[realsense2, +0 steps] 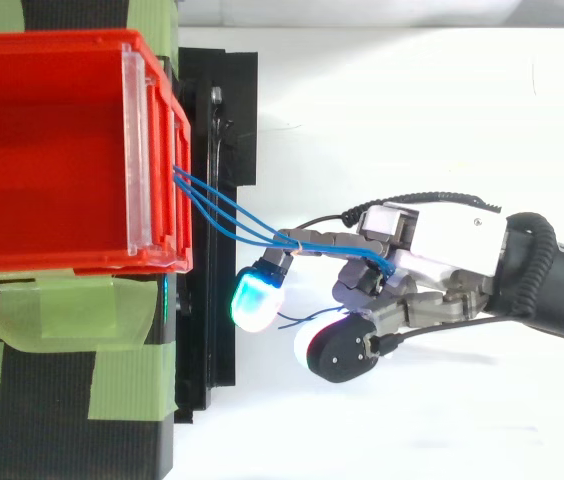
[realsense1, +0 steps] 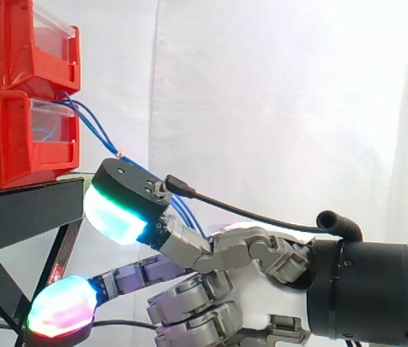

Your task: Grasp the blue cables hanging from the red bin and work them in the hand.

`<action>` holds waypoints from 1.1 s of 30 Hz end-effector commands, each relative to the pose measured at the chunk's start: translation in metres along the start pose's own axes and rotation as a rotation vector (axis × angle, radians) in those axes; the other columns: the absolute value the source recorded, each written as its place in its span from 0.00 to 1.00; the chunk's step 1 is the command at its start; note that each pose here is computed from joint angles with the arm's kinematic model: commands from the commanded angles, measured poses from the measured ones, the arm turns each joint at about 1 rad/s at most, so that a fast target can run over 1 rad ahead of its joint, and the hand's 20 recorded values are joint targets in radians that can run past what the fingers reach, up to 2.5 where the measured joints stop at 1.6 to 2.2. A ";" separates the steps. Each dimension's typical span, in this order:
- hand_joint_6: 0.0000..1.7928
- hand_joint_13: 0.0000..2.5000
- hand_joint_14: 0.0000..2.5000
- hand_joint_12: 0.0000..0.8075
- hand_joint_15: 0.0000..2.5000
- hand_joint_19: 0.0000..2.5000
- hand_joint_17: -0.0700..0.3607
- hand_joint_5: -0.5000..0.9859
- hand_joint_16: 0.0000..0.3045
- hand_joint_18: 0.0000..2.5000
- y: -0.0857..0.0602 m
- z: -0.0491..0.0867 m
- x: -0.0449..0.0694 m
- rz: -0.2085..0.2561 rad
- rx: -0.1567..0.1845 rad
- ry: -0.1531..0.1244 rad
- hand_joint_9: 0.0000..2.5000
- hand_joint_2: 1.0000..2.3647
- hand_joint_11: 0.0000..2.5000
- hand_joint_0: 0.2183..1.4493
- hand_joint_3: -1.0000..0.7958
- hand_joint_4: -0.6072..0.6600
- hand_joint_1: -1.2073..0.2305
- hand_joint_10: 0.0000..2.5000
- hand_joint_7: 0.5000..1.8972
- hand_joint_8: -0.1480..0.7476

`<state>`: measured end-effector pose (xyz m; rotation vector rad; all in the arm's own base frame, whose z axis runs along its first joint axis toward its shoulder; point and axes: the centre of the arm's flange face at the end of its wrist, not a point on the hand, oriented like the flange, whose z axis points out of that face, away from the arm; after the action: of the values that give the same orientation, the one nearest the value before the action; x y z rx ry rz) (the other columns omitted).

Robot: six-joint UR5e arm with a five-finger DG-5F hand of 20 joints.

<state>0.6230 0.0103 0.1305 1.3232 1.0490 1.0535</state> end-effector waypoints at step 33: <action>0.00 0.78 1.00 0.85 0.76 0.27 0.53 0.43 0.70 0.94 0.000 0.000 0.000 0.000 0.000 0.000 0.61 0.00 1.00 0.44 0.00 0.69 0.45 1.00 0.58 0.82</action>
<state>0.6231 0.0103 0.1308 1.3231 1.0483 1.0540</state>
